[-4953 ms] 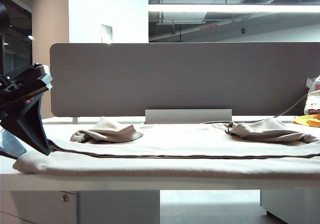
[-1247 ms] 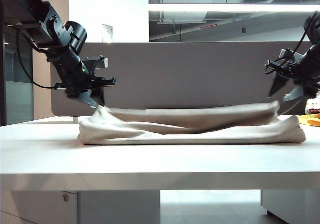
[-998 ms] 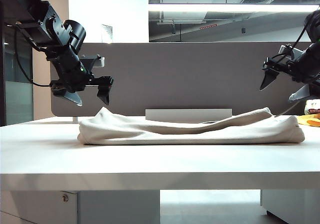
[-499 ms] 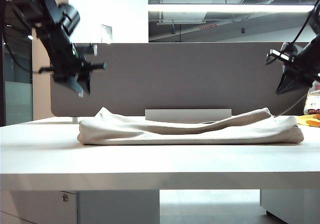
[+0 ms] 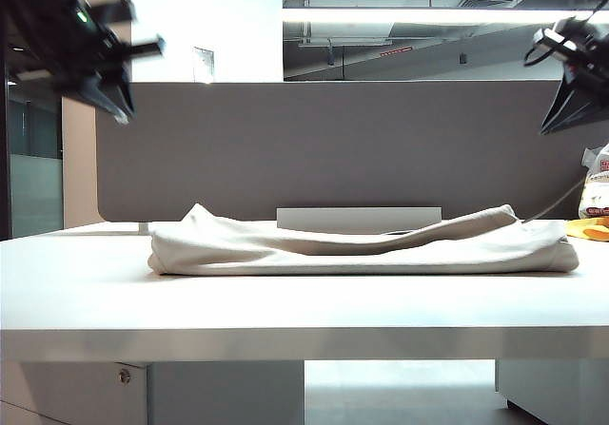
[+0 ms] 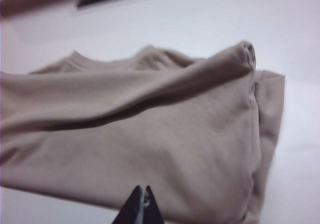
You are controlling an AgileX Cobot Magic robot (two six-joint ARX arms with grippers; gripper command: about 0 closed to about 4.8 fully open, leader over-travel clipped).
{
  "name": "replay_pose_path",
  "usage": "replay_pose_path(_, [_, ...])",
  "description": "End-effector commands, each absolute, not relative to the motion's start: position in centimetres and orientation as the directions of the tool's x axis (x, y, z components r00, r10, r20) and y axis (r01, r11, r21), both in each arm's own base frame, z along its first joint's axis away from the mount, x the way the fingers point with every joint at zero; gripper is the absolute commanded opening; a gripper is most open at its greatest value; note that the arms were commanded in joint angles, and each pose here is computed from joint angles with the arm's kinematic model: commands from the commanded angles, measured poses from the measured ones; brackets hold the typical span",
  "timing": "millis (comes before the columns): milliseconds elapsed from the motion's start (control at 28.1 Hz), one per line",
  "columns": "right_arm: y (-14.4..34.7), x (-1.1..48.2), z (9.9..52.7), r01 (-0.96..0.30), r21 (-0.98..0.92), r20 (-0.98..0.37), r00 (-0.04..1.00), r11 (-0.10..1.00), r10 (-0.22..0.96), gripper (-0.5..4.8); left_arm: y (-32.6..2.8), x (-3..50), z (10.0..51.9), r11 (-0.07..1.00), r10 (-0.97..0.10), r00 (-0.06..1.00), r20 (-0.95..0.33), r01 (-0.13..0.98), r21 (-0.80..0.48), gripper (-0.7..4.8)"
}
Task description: Fold the bottom side of the T-shirt horizontally towards the center, about one-third of the way, then fold the sleeve back towards the center, creating a straight line along the edge of the T-shirt, and finally fold the bottom of the T-shirt up towards the top, creating a neat rectangle.
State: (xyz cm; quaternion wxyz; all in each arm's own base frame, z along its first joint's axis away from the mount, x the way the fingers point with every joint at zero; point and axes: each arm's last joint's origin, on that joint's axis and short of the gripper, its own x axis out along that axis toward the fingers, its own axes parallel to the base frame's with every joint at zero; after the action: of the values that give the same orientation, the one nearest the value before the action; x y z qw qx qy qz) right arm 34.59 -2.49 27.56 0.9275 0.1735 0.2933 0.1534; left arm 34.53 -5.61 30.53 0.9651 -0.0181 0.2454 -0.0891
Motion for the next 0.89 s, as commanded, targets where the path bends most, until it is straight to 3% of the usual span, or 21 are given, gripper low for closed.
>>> replay_pose_path(36, [-2.2, 31.5, 26.9, -0.201, 0.405, -0.437, 0.814, 0.892, 0.382, -0.06, -5.3, 32.0, 30.6, 0.982, -0.186, 0.879, -0.438, 0.166, -0.085, 0.51])
replay_pose_path(392, [-1.1, 22.3, 21.2, -0.191, 0.426, -0.422, 0.823, 0.884, 0.381, -0.06, -4.0, 21.7, 27.0, 0.990, -0.137, 0.901, -0.412, 0.106, -0.097, 0.44])
replay_pose_path(463, [-0.9, 20.5, 20.4, -0.204, 0.419, -0.392, 0.838, 0.885, 0.379, -0.06, -3.7, 18.9, 26.0, 0.990, -0.124, 0.917, -0.380, 0.087, -0.112, 0.11])
replay_pose_path(891, [-0.5, 16.3, 17.8, -0.210, 0.401, -0.348, 0.866, 0.892, 0.360, -0.06, -2.3, 10.6, 21.1, 0.980, -0.158, 0.947, -0.278, 0.117, -0.158, -0.06])
